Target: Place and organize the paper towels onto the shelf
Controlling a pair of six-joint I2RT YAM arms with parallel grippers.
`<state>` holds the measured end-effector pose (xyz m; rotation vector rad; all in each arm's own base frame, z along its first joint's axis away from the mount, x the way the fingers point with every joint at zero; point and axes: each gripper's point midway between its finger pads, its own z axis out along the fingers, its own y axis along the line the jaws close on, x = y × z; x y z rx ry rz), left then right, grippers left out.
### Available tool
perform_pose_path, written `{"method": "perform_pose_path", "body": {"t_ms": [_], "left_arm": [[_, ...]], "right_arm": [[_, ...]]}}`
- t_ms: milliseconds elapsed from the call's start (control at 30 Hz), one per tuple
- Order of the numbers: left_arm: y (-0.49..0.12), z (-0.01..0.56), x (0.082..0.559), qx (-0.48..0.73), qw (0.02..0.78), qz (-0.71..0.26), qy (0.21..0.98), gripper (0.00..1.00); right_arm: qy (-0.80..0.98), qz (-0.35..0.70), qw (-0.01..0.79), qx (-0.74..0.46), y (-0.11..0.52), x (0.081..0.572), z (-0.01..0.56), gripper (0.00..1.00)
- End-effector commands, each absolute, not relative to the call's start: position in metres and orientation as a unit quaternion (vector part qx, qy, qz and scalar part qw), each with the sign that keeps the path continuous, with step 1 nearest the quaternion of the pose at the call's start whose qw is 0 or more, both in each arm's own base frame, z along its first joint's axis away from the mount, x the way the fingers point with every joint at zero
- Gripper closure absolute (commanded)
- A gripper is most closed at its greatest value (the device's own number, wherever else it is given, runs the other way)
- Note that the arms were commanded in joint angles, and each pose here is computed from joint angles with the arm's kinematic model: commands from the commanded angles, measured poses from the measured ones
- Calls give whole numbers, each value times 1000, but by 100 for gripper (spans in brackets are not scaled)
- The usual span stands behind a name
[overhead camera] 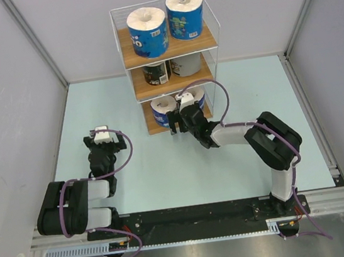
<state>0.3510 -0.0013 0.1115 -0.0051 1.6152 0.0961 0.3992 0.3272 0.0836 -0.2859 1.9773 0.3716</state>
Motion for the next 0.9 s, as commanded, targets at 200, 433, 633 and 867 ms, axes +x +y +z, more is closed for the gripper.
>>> {"method": "perform_pose_path", "body": {"t_ms": [200, 433, 633, 867], "left_arm": [[16, 138, 356, -62, 714, 64, 695, 0], [5, 176, 359, -96, 681, 17, 726, 0], [-4, 195, 344, -142, 670, -40, 727, 0], [12, 200, 312, -304, 649, -95, 691, 0]], "right_arm": [[810, 251, 498, -182, 343, 307, 170, 0], [805, 264, 499, -181, 305, 270, 194, 1], [816, 247, 514, -96, 251, 273, 210, 0], [808, 239, 538, 30, 173, 292, 238, 2]]}}
